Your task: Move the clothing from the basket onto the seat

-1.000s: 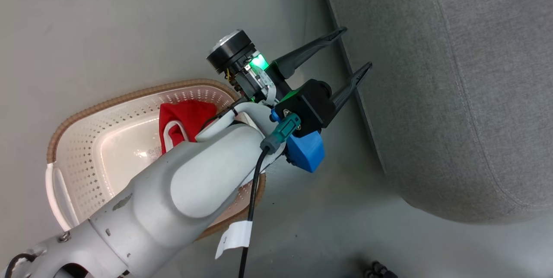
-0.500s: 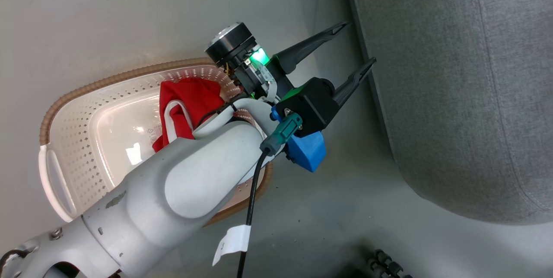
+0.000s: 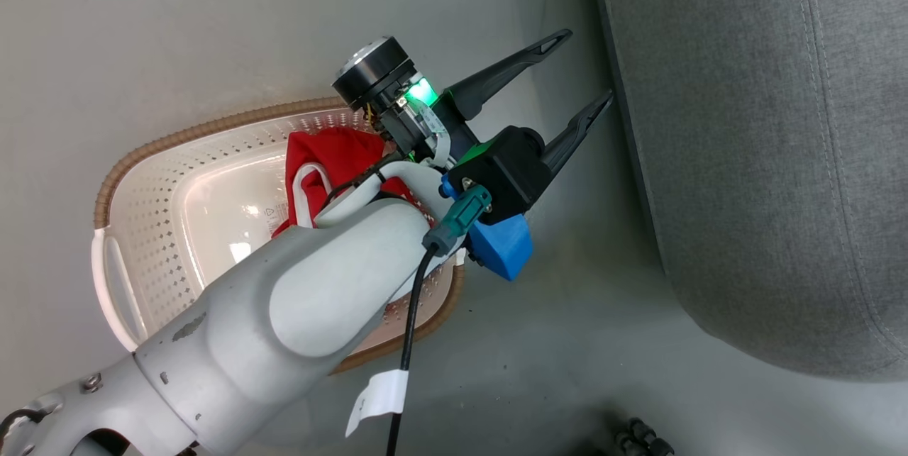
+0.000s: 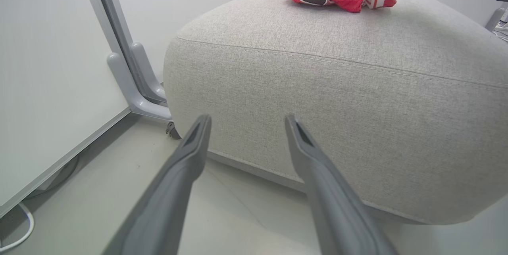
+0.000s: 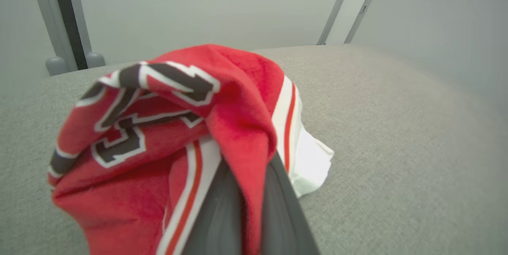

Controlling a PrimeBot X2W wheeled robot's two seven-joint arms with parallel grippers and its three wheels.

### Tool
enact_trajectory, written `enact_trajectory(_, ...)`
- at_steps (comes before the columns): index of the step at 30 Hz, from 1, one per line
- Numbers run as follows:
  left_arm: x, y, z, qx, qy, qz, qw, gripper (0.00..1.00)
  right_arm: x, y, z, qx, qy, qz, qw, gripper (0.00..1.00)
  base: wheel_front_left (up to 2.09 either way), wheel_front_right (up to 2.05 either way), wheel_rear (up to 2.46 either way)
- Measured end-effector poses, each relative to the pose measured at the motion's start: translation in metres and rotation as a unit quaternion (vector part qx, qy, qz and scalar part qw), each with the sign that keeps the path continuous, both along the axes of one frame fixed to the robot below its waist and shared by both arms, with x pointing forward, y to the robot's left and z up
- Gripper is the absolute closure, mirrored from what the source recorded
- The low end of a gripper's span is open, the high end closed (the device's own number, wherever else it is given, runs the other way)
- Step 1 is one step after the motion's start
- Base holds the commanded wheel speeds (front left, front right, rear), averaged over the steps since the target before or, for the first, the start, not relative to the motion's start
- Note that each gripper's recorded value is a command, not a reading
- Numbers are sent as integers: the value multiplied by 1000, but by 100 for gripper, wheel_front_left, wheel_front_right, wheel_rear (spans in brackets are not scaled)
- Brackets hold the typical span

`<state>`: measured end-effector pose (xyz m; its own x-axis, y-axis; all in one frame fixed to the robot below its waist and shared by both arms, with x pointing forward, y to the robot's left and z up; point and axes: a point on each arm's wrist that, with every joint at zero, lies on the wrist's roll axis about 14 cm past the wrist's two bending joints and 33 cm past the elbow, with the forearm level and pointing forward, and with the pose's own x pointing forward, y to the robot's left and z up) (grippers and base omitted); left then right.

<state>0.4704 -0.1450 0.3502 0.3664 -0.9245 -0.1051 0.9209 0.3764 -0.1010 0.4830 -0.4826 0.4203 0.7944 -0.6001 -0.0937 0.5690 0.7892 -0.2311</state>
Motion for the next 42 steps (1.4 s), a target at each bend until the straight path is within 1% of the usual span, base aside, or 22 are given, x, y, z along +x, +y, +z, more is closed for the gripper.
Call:
enact_trajectory(1, 0, 0, 2, -1, -2, 1, 1000, 0, -1, 0, 0, 8, -6, -3, 1000, 90, 0, 0, 0)
enact_trajectory(2, 0, 0, 4, -2, -3, 1, 1000, 0, -4, 1, -1, 13, -7, -5, 1000, 51, 0, 0, 0)
enact_trajectory(3, 0, 0, 7, -4, -6, 3, 1000, 0, -7, 2, -2, 13, -4, -4, 1000, 0, 0, 0, 0)
enact_trajectory(7, -1, -1, 25, -19, -14, 12, 1000, 0, -22, 2, 12, 4, -11, -1, 1000, 0, 0, 0, 0)
enact_trajectory(12, -2, 4, 50, -29, -25, 34, 999, 0, -42, 15, 30, -6, -17, 22, 1000, 0, 0, 0, 0)
enact_trajectory(18, 12, 31, 81, -30, -34, 106, 993, 0, -49, 46, 55, -8, -47, 70, 996, 0, 0, 0, 0)
enact_trajectory(22, 20, 56, 110, -43, -51, 162, 985, 0, -45, 81, 73, -3, -78, 115, 990, 0, 0, 0, 0)
enact_trajectory(25, 23, 80, 125, -51, -58, 207, 975, 0, -42, 108, 85, 3, -100, 150, 984, 0, 0, 0, 0)
enact_trajectory(30, 25, 122, 150, -62, -76, 278, 956, 0, -30, 155, 104, 14, -131, 213, 968, 0, 0, 0, 0)
enact_trajectory(37, 23, 187, 172, -67, -100, 375, 919, 0, -13, 223, 121, 34, -163, 299, 940, 0, 0, 0, 0)
enact_trajectory(42, 13, 229, 181, -65, -114, 431, 893, 0, -8, 270, 130, 51, -176, 354, 917, 0, 0, 0, 0)
